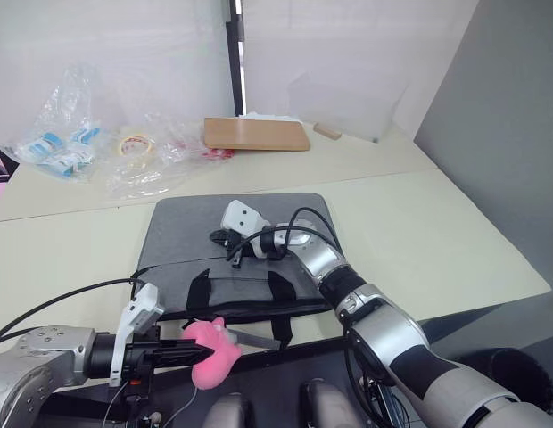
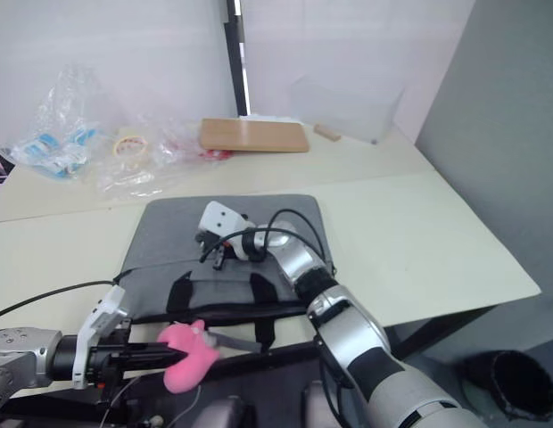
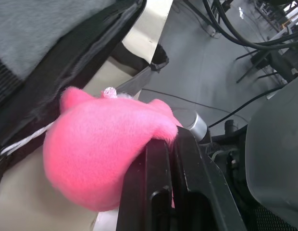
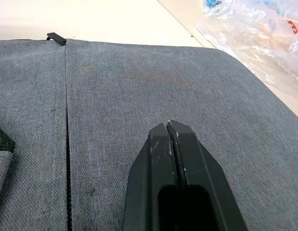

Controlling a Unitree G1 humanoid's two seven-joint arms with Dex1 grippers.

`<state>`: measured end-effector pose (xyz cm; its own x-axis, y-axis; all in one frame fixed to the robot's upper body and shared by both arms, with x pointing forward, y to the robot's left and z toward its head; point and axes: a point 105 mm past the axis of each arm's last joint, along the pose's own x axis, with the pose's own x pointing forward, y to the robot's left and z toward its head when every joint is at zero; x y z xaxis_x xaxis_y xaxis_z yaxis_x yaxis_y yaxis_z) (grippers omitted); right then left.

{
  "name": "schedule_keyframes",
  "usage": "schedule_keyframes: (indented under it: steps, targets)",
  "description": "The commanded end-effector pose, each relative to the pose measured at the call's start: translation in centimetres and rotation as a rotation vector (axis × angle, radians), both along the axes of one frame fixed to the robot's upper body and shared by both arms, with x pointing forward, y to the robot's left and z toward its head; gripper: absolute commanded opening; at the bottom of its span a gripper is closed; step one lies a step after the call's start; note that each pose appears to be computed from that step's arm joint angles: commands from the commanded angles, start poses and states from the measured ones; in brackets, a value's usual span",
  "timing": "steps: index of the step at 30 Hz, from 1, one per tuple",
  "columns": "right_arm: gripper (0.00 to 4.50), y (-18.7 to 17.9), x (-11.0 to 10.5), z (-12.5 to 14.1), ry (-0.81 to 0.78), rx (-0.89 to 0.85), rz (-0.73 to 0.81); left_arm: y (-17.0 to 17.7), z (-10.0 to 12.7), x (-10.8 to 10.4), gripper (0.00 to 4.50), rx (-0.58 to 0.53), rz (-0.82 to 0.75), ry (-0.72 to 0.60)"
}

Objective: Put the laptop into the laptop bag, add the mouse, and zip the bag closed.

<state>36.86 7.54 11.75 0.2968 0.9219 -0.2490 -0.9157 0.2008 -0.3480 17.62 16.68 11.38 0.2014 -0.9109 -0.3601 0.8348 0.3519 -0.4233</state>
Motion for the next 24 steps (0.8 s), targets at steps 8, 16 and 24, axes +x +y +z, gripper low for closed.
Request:
schedule_keyframes:
  steps: [8, 16, 24]
  targets:
    - [0.0, -2.2, -0.3, -5.7, 0.139, -0.147, -0.061, -5.3, 0.7, -0.1, 0.02, -0.108, -0.163, -0.041]
    - [0.0, -2.3, -0.3, -5.6, 0.139, -0.149, -0.061, -7.0, 0.7, 0.7, 0.02, -0.135, -0.204, -0.052]
    - [0.0, -2.5, -0.3, -5.7, 0.143, -0.148, -0.065, -4.8, 0.9, 0.5, 2.25, -0.123, -0.128, -0.017]
